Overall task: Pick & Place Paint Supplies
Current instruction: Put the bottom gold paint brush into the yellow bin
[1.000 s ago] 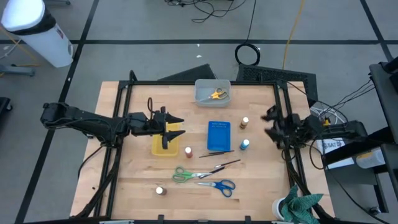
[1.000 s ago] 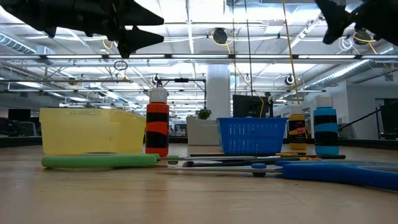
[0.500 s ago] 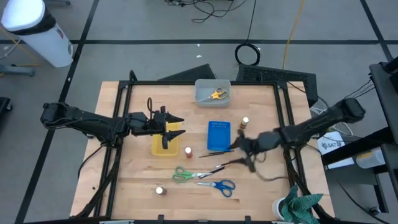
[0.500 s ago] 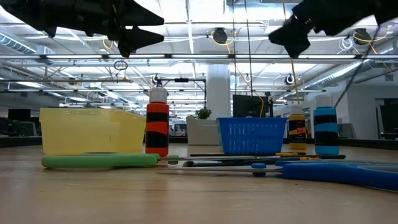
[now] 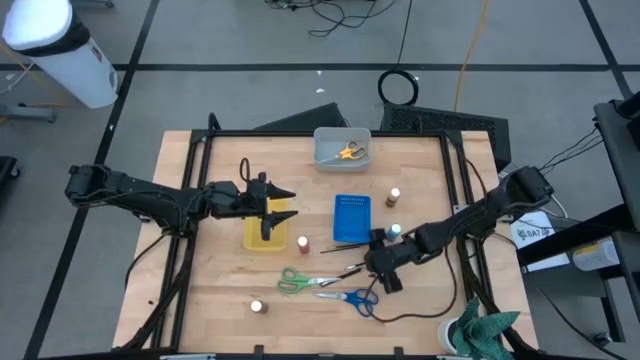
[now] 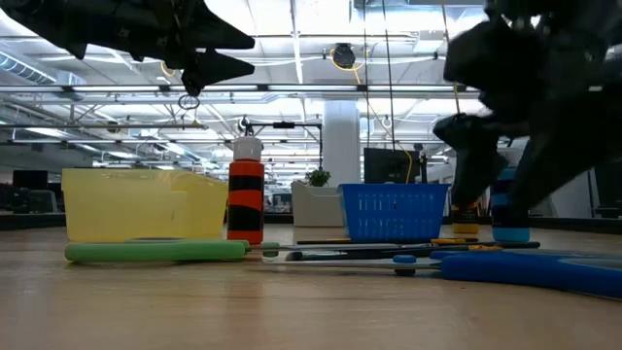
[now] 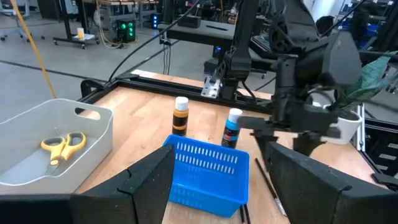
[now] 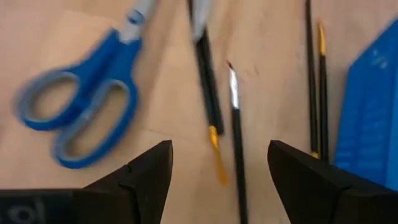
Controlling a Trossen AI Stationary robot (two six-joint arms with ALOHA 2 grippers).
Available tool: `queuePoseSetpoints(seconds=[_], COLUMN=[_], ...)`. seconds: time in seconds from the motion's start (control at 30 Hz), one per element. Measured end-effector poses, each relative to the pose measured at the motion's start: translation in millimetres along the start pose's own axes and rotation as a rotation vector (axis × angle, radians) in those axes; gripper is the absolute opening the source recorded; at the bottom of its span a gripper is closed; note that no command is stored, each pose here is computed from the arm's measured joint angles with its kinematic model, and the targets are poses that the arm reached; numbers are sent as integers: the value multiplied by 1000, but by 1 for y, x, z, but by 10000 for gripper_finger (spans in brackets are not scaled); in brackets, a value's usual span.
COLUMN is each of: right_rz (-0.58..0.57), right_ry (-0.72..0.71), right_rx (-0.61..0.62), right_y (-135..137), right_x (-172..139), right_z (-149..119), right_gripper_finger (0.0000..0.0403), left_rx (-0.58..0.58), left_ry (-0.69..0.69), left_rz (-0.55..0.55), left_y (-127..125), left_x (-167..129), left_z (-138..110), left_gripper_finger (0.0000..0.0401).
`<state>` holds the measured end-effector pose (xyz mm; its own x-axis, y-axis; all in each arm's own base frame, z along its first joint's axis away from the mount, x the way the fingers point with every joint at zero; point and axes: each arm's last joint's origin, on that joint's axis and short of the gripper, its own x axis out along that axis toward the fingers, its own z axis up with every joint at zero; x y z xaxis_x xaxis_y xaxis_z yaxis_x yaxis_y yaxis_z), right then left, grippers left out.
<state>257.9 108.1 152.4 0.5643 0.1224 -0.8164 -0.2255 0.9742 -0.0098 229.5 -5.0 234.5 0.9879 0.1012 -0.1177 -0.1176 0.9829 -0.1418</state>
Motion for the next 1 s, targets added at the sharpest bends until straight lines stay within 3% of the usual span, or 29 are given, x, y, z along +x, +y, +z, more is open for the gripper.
queuePoseSetpoints(seconds=[0.17, 0.4, 0.57, 0.8, 1.0], right_rz=[-28, -8, -50, -60, -104], right_ry=[35, -78, -108, -86, -97], right_rx=[-36, -81, -108, -118, -83], right_y=[0, 13, 16, 17, 16], right_x=[6, 6, 19, 31, 31], right_z=[-10, -2, -2, -6, -5], right_gripper_finger=[241, 194, 140, 12, 5], left_rx=[-1, -1, -36, -105, -104], left_ry=[-1, -2, -1, 15, 49], left_rz=[0, 0, -3, -37, -72], left_y=[0, 0, -1, -7, -19], left_x=[0, 0, 0, 1, 10], left_z=[0, 0, 0, -3, -16], left_gripper_finger=[267, 267, 267, 266, 267])
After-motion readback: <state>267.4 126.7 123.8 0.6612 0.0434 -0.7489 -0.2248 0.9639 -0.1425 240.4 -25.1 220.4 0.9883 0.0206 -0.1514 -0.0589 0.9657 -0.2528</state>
